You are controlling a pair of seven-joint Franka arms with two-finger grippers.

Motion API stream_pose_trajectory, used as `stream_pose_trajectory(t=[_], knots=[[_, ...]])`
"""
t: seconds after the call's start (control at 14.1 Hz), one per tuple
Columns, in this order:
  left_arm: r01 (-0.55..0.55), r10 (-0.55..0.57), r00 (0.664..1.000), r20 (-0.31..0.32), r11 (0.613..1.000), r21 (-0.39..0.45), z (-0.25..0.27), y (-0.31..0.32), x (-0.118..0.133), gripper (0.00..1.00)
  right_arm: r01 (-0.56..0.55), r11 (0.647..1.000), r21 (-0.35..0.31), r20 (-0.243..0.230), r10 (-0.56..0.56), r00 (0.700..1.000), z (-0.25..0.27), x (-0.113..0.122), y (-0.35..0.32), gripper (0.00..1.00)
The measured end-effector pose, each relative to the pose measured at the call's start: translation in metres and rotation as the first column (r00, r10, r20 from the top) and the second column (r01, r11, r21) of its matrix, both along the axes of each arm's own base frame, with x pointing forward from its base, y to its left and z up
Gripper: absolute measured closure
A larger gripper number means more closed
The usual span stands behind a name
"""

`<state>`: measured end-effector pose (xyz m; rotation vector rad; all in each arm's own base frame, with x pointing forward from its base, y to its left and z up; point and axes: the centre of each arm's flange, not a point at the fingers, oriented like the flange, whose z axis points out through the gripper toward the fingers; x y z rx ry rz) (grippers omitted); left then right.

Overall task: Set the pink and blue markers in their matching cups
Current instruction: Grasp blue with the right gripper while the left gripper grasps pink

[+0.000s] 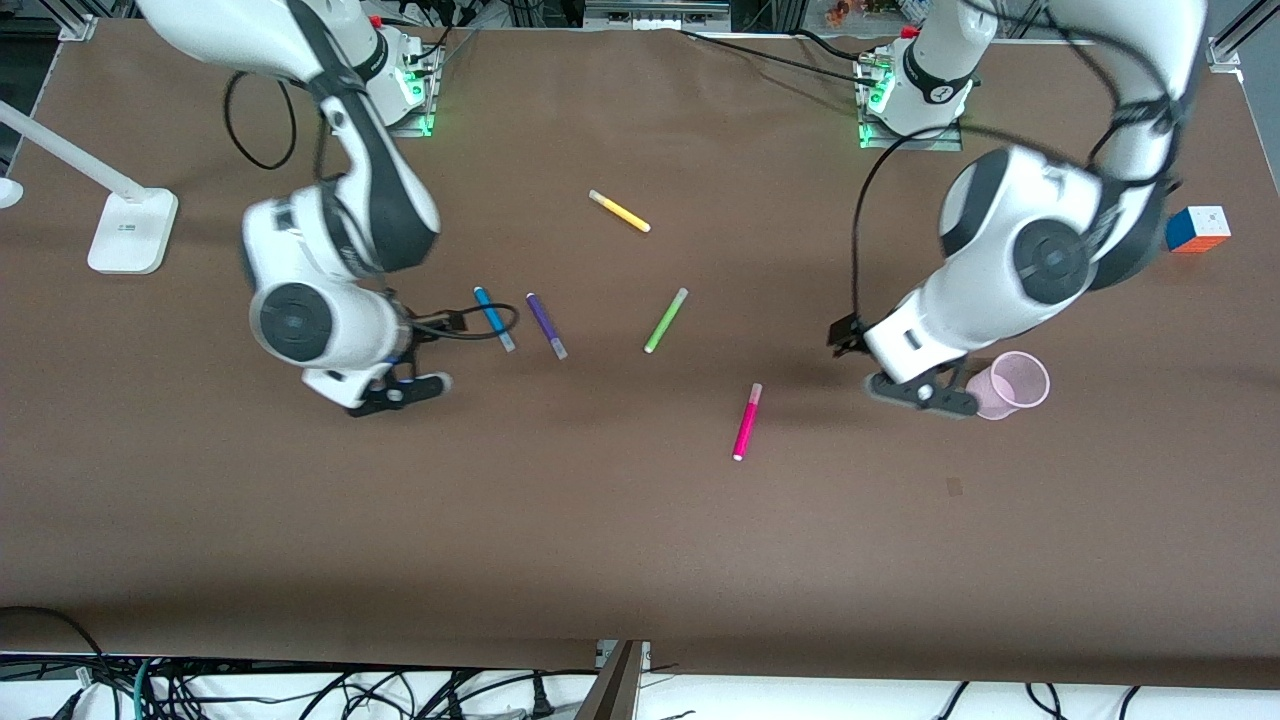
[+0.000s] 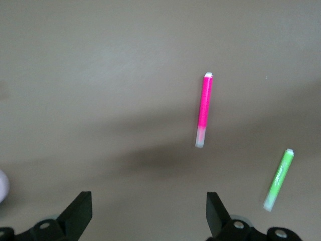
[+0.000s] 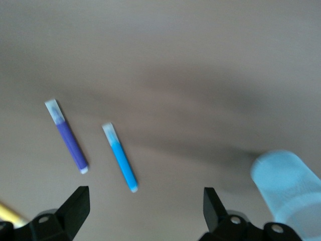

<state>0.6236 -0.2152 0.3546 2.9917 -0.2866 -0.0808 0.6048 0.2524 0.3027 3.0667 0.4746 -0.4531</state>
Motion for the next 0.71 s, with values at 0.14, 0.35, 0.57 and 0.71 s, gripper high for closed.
stream_pose_trajectory(t=[0.14, 0.35, 0.57, 0.71], knots=[[0.012, -0.012, 0.999, 0.038, 1.000, -0.025, -0.043, -0.027, 0.005, 0.00, -0.029, 1.000, 0.006, 0.025, 0.029, 0.999, -0.040, -0.009, 0.023, 0.00], [0.045, -0.041, 0.995, 0.086, 0.998, -0.043, -0.101, -0.071, -0.001, 0.00, -0.049, 0.999, 0.012, 0.054, 0.048, 0.997, -0.081, -0.026, 0.033, 0.00], [0.057, -0.052, 0.994, 0.099, 0.997, -0.048, -0.145, -0.084, -0.006, 0.00, -0.062, 0.998, 0.016, 0.077, 0.060, 0.995, -0.111, -0.045, 0.035, 0.00], [0.059, -0.054, 0.994, 0.090, 0.997, -0.048, -0.162, -0.086, -0.009, 0.00, -0.074, 0.997, 0.012, 0.072, 0.073, 0.995, -0.126, -0.058, 0.037, 0.01]])
